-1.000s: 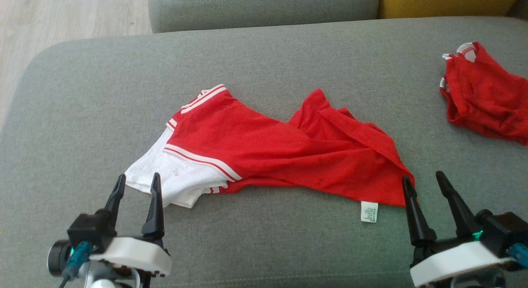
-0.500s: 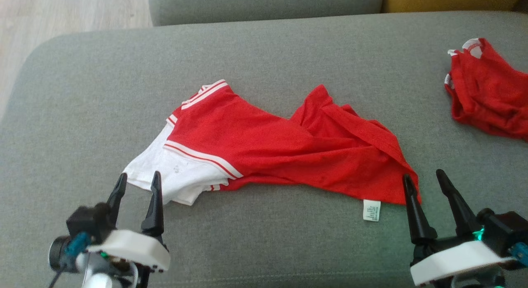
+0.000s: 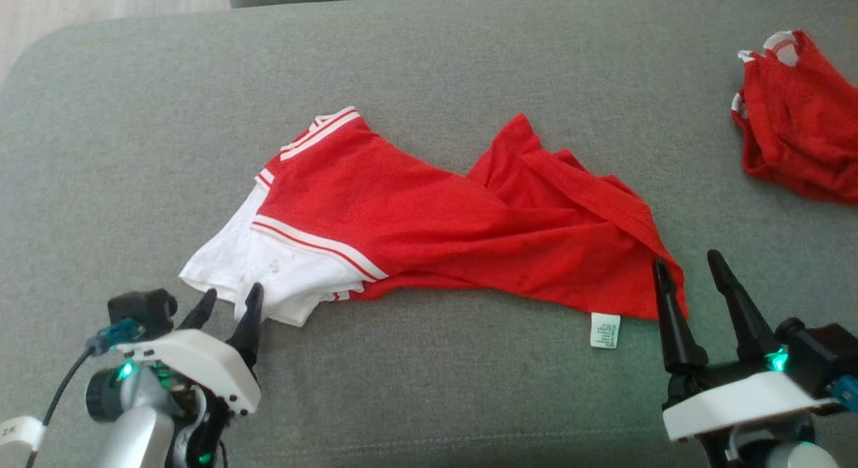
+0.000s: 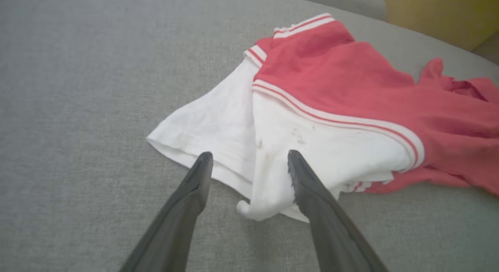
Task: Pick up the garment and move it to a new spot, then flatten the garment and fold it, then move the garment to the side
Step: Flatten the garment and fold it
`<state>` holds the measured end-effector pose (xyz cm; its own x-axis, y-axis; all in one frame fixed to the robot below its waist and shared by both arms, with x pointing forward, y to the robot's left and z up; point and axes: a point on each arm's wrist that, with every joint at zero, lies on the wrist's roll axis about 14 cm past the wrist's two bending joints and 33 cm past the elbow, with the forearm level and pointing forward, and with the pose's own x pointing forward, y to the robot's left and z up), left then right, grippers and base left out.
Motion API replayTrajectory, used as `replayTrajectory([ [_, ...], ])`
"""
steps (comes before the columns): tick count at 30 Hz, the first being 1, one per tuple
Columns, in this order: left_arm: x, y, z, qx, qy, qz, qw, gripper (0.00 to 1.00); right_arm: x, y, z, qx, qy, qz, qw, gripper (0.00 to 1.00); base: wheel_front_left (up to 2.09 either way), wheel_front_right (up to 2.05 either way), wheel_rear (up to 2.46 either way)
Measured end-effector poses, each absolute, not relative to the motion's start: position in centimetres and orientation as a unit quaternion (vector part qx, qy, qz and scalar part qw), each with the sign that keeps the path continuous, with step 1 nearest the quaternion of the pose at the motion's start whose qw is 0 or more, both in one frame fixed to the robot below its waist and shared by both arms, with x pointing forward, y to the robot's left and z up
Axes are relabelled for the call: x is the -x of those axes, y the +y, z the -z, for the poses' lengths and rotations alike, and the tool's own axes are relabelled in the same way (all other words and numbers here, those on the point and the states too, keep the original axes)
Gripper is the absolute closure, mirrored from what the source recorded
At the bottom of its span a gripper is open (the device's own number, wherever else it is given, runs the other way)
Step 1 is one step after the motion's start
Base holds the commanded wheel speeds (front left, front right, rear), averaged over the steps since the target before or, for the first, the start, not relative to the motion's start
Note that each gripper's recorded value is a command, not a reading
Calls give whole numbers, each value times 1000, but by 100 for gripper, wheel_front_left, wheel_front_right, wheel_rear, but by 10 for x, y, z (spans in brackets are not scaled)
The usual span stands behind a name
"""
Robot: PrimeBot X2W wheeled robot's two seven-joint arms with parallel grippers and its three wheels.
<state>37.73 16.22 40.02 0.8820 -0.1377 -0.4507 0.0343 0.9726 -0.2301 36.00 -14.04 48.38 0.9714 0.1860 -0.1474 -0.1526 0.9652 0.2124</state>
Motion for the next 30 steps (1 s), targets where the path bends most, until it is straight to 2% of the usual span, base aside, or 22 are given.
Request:
replayTrajectory([
  [6,-374,160,-380,129,277,47,951,0,-359,-144,-475,-106,93,-77,987,0,0,0,0],
  [17,-371,148,-377,162,292,65,940,0,-361,-144,-473,-115,90,-76,986,0,0,0,0],
  [18,-370,147,-377,162,293,66,940,15,-362,-144,-474,-116,89,-76,986,0,0,0,0],
  [20,-369,145,-378,166,297,69,938,51,-362,-144,-475,-115,87,-77,987,0,0,0,0],
  [21,-369,143,-378,169,297,72,937,53,-362,-144,-475,-115,87,-77,987,0,0,0,0],
  [22,-368,142,-379,171,298,74,936,60,-362,-144,-475,-115,87,-77,987,0,0,0,0],
  [23,-368,140,-380,172,298,76,936,60,-361,-144,-476,-115,86,-77,987,0,0,0,0],
  [24,-367,139,-380,173,299,78,935,76,-361,-144,-476,-115,85,-77,987,0,0,0,0],
  [25,-367,138,-382,177,297,79,935,100,-361,-144,-477,-116,84,-77,987,0,0,0,0],
  [30,-362,138,-382,178,295,78,935,100,-361,-143,-478,-119,82,-78,986,0,0,0,0],
])
